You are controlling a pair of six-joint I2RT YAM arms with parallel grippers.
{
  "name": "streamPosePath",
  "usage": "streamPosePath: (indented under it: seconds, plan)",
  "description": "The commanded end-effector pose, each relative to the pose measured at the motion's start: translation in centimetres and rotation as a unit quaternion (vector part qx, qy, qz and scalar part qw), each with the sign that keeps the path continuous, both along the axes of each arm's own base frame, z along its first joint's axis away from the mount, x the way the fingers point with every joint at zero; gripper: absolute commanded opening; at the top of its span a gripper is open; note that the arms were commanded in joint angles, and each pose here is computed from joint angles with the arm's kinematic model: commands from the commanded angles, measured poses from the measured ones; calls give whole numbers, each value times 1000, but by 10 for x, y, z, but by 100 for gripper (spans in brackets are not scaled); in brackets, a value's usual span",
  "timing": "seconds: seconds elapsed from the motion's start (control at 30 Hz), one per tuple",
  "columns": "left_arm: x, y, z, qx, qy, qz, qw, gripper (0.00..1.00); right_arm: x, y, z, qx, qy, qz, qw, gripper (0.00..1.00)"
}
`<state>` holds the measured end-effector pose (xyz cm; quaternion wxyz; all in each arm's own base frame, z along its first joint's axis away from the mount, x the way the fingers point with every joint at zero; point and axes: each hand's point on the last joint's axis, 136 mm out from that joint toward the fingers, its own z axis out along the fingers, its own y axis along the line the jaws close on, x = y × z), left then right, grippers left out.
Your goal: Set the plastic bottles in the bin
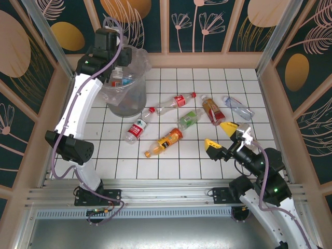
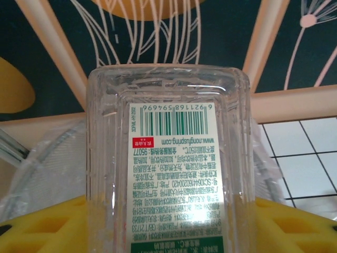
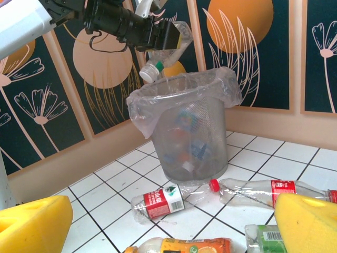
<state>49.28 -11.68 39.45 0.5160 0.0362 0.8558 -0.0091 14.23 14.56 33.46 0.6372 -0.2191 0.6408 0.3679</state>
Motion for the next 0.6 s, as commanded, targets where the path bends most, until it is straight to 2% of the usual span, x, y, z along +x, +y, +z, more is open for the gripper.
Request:
streamPosePath:
  seconds: [0.0, 0.33, 0.57]
  plan:
    - [8, 12, 6, 11, -17, -17, 1000, 62, -1, -1, 6, 10, -17, -2, 1000, 99]
    - [34, 37, -43, 15, 5, -14, 1000, 62, 1, -1, 6, 12, -13, -3, 1000, 99]
    - [36, 47, -76, 22, 18, -10, 1000, 62, 2, -1, 6, 18, -4, -4, 1000, 99]
